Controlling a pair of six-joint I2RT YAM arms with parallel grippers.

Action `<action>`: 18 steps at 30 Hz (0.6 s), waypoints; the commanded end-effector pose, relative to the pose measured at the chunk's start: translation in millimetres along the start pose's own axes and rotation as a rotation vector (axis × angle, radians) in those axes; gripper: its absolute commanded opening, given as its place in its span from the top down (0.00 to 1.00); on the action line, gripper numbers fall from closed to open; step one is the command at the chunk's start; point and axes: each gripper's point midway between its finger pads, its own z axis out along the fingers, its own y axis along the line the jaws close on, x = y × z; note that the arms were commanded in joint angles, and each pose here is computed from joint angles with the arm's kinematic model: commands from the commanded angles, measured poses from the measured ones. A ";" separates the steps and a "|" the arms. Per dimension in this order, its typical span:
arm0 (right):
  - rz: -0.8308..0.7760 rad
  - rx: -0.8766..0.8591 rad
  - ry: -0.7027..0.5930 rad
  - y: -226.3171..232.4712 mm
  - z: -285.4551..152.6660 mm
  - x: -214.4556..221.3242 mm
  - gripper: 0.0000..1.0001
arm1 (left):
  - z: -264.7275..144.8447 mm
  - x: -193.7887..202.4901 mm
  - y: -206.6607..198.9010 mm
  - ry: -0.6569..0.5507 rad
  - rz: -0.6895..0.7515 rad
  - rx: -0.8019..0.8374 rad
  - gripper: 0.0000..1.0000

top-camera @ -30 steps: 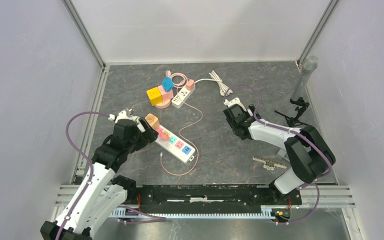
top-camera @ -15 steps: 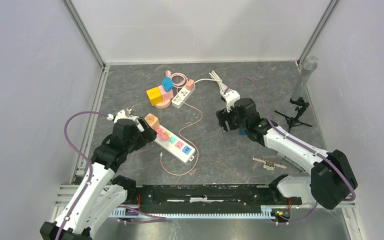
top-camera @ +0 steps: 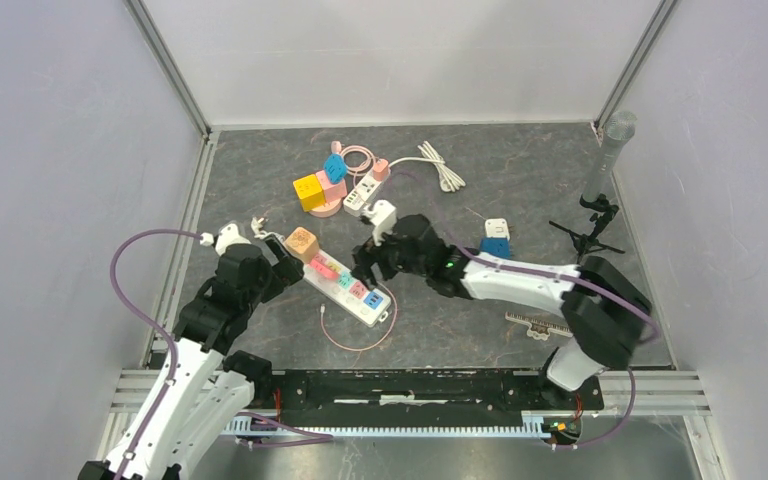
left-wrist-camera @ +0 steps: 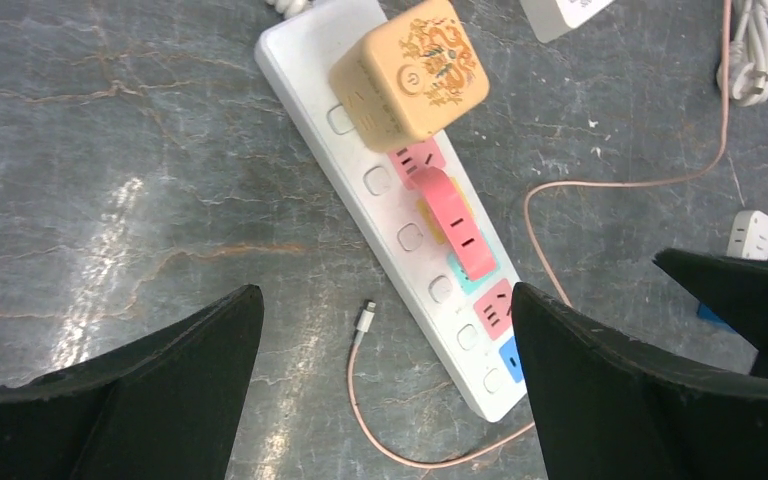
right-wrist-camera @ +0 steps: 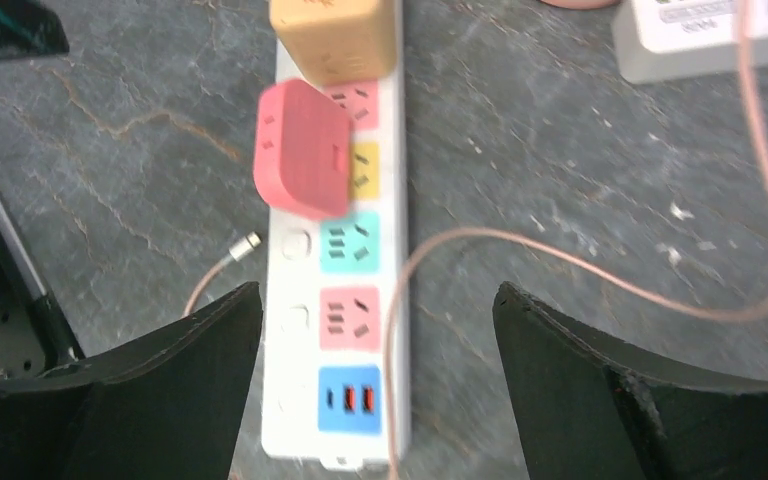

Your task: Pull the plug off the socket

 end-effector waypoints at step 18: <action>-0.078 0.065 0.138 38.0 108.5 -2.6 0.25 | -17.3 -18.9 11.3 -0.096 -0.076 -0.047 0.00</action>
